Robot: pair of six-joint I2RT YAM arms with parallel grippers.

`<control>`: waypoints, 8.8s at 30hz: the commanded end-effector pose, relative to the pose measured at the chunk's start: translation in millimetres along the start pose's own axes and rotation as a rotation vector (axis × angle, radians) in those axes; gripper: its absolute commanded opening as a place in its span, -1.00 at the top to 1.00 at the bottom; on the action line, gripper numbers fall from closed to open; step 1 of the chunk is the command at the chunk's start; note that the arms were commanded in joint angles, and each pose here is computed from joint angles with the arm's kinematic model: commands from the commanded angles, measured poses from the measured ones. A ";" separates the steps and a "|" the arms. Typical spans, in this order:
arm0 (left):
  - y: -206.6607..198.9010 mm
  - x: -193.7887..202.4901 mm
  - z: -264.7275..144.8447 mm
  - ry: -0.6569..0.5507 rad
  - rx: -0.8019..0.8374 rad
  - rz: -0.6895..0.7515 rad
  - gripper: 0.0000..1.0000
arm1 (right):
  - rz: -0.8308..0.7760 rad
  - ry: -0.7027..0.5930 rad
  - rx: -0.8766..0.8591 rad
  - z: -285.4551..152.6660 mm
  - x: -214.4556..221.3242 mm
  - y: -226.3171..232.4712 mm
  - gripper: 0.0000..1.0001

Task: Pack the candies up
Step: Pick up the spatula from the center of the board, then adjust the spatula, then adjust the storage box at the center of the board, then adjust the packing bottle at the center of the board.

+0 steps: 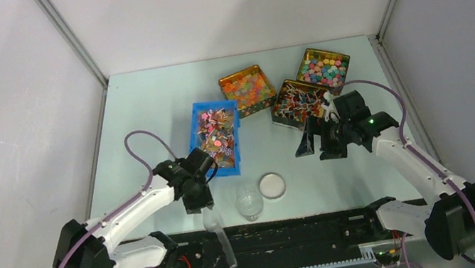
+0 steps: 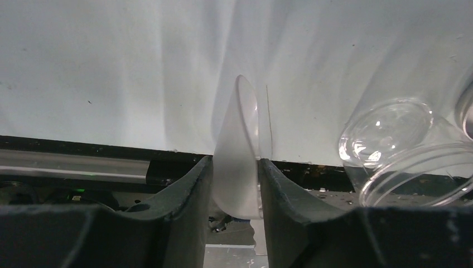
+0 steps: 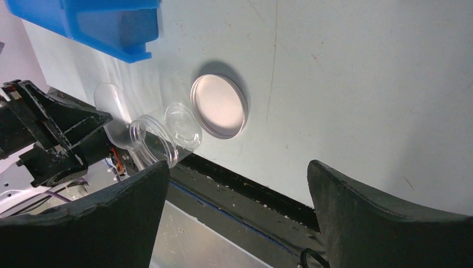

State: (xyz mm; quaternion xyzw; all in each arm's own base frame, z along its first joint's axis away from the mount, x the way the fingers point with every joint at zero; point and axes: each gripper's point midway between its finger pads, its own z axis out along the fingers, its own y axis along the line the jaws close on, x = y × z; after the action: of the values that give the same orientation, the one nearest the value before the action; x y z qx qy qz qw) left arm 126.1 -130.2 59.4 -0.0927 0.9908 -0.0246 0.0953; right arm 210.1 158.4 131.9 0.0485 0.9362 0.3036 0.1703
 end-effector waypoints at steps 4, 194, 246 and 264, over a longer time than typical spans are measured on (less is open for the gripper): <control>3.9 1.8 7.4 -0.009 -0.020 -0.017 0.27 | -0.022 -0.001 -0.055 2.5 -4.4 11.9 -0.90; -165.3 -134.5 -43.3 -0.017 0.601 0.024 -0.61 | -0.458 -0.150 0.092 -56.6 -30.1 53.6 1.00; -94.8 2.7 -57.4 0.052 0.429 0.106 -0.27 | -0.445 -0.021 -0.011 -46.6 -17.8 54.8 1.00; -104.9 7.4 -5.2 0.080 0.408 0.073 0.38 | -0.471 -0.023 -0.039 -50.8 -11.9 77.0 1.00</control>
State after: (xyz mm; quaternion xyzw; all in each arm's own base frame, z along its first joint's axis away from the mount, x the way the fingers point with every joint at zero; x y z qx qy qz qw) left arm 127.6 -225.3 62.7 -0.0486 0.9740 -0.2137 0.0572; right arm 198.6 177.9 194.2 -0.1588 0.9287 0.2568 0.2152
